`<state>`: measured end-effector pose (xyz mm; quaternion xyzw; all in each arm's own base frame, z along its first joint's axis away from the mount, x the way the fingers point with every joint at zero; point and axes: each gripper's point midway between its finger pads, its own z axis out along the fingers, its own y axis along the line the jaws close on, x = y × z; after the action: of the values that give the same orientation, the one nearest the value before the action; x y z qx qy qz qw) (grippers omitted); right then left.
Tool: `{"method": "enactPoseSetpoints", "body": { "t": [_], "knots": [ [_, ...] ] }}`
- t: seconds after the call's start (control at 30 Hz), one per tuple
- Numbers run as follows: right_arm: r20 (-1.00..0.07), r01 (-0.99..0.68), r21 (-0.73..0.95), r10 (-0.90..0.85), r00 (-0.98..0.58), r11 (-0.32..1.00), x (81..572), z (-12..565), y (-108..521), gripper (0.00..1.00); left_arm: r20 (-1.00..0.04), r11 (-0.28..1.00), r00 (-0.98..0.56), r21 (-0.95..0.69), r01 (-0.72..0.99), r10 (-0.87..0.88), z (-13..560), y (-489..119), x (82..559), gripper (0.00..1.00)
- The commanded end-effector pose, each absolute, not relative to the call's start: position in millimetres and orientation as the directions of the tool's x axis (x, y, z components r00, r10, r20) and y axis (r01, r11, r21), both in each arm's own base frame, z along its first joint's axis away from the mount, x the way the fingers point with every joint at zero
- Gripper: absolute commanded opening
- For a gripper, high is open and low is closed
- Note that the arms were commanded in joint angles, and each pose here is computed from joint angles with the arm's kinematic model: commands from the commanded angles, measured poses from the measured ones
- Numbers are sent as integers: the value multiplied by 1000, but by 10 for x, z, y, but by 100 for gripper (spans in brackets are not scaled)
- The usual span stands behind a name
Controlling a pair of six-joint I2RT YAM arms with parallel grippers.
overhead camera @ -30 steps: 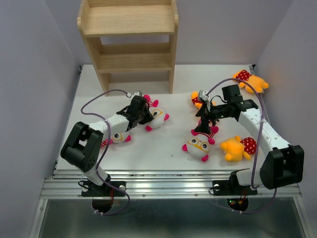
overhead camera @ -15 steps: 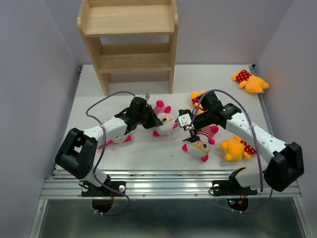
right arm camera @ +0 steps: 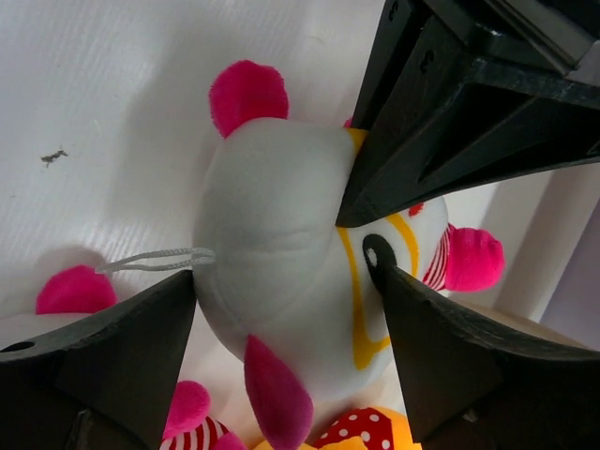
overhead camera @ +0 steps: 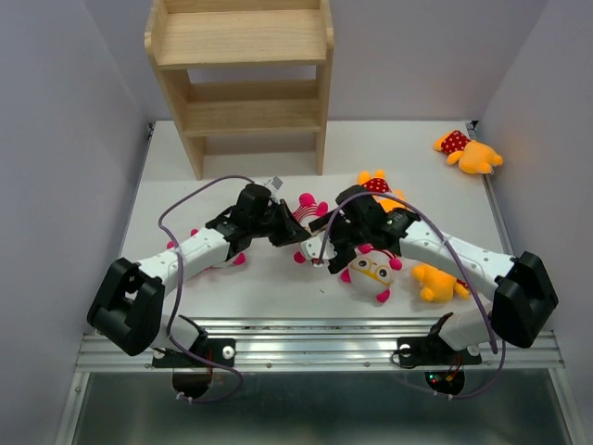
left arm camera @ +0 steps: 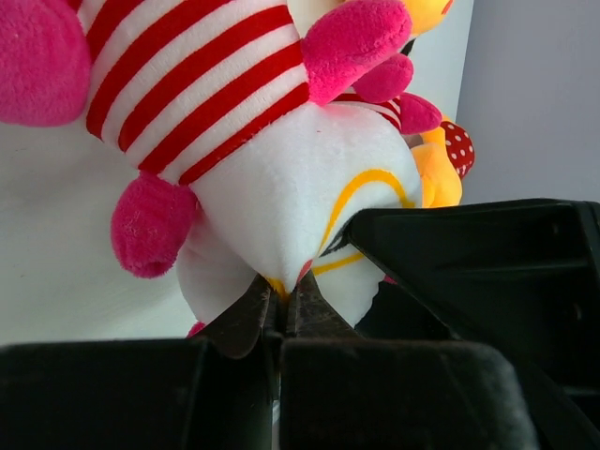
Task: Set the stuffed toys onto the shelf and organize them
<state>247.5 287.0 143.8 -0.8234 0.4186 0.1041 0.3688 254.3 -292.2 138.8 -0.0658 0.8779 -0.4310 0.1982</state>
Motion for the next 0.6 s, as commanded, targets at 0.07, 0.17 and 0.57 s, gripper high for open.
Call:
{"method": "enactPoseSetpoints", "body": {
  "t": [0.07, 0.17, 0.57],
  "knots": [
    [-305, -669, -655, -688, 659, -350, 2768, 1491, 2808, 81, -276, 542, -920, -836, 86, -280, 1595, -2961, 2401, 0],
    [-269, -649, -686, -715, 646, -329, 2864, 1426, 2766, 67, -271, 515, -921, -852, 93, -281, 1655, -2975, 2375, 0],
    [-507, -774, -624, -695, 509, -112, 2849, 1697, 3024, 1, -321, 480, -863, -871, 107, -391, 2072, -2807, 2461, 41]
  ]
}}
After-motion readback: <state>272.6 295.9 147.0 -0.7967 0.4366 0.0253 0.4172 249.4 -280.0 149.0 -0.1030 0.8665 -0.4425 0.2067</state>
